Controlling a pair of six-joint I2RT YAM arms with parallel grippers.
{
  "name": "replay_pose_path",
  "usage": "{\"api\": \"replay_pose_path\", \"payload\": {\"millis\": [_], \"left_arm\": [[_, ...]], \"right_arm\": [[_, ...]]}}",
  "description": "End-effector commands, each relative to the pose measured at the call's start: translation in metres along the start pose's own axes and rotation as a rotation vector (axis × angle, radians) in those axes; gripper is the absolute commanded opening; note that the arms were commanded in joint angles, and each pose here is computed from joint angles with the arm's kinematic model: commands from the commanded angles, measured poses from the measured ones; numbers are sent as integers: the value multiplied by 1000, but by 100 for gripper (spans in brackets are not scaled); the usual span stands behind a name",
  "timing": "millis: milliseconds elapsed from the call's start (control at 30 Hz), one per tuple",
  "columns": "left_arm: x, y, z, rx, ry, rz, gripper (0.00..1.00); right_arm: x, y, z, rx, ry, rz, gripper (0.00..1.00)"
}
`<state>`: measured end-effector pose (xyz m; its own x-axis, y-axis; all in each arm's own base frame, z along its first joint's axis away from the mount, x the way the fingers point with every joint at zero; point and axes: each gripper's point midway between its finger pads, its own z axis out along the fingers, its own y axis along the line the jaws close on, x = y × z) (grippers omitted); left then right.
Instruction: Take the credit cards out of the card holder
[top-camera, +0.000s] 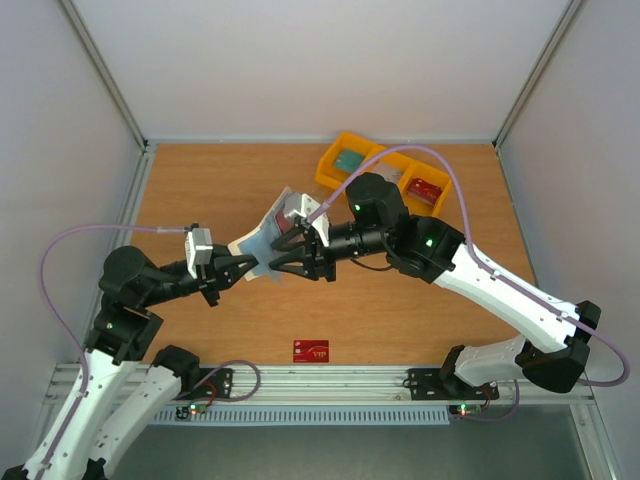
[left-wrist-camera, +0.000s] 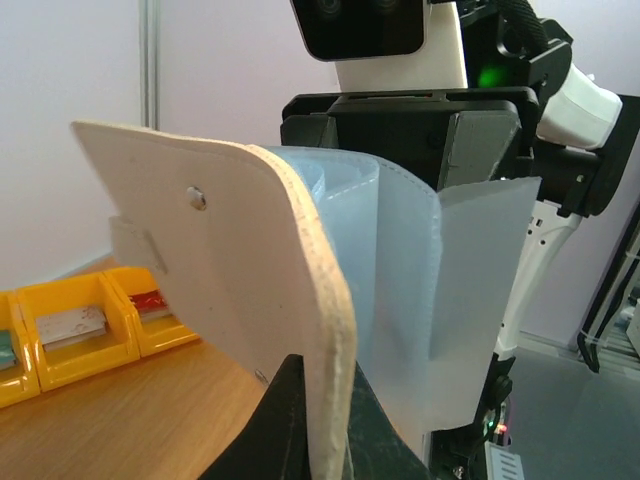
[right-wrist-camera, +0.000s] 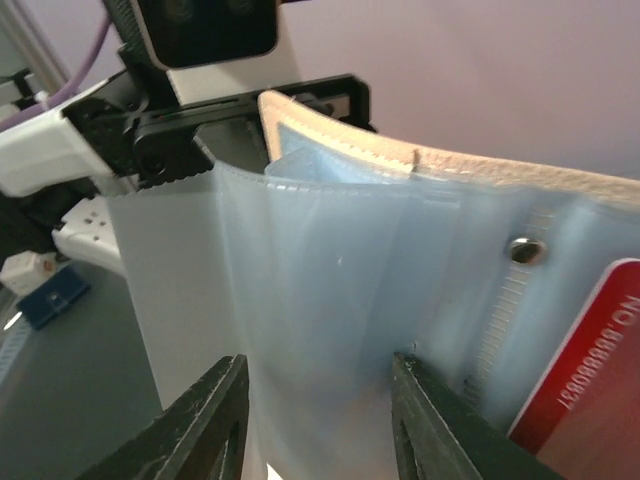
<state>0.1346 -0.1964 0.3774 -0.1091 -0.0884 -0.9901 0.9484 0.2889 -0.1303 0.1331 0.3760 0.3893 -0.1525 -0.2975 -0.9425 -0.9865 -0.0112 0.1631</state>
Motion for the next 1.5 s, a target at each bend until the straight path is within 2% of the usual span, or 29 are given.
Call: {"api": "replay_pose_path", "payload": {"millis": [0, 200, 367, 467, 600, 800, 933, 1067, 1233, 1467], "left_arm": [[-11, -2, 0, 10, -47, 19, 0], [-8, -5, 0, 29, -51, -13, 0], [3, -24, -2, 142, -6, 88, 0], [12, -36, -4, 213, 25, 137, 0], [15, -41, -5, 242, 35, 112, 0], [27, -40, -6, 240, 77, 93, 0], [24, -39, -5, 243, 64, 115, 0], [26, -40, -5, 247, 72, 103, 0], [32, -38, -4, 247, 90, 83, 0], [35, -39, -4, 248, 108, 70, 0]], "right_arm": [[-11, -18, 6, 103, -51, -13, 43], [-13, 5, -8, 36, -36, -91, 57], [-2, 15, -40, 73, 62, -223, 67], [2, 18, -47, 65, 127, -289, 68], [15, 3, -50, 121, 254, -310, 66], [7, 1, -58, 163, 249, -411, 68], [18, -11, -47, 191, 331, -452, 72], [12, -19, -45, 224, 340, -485, 91], [-5, -14, -45, 241, 300, -553, 93], [3, -11, -33, 234, 367, -626, 95]]}}
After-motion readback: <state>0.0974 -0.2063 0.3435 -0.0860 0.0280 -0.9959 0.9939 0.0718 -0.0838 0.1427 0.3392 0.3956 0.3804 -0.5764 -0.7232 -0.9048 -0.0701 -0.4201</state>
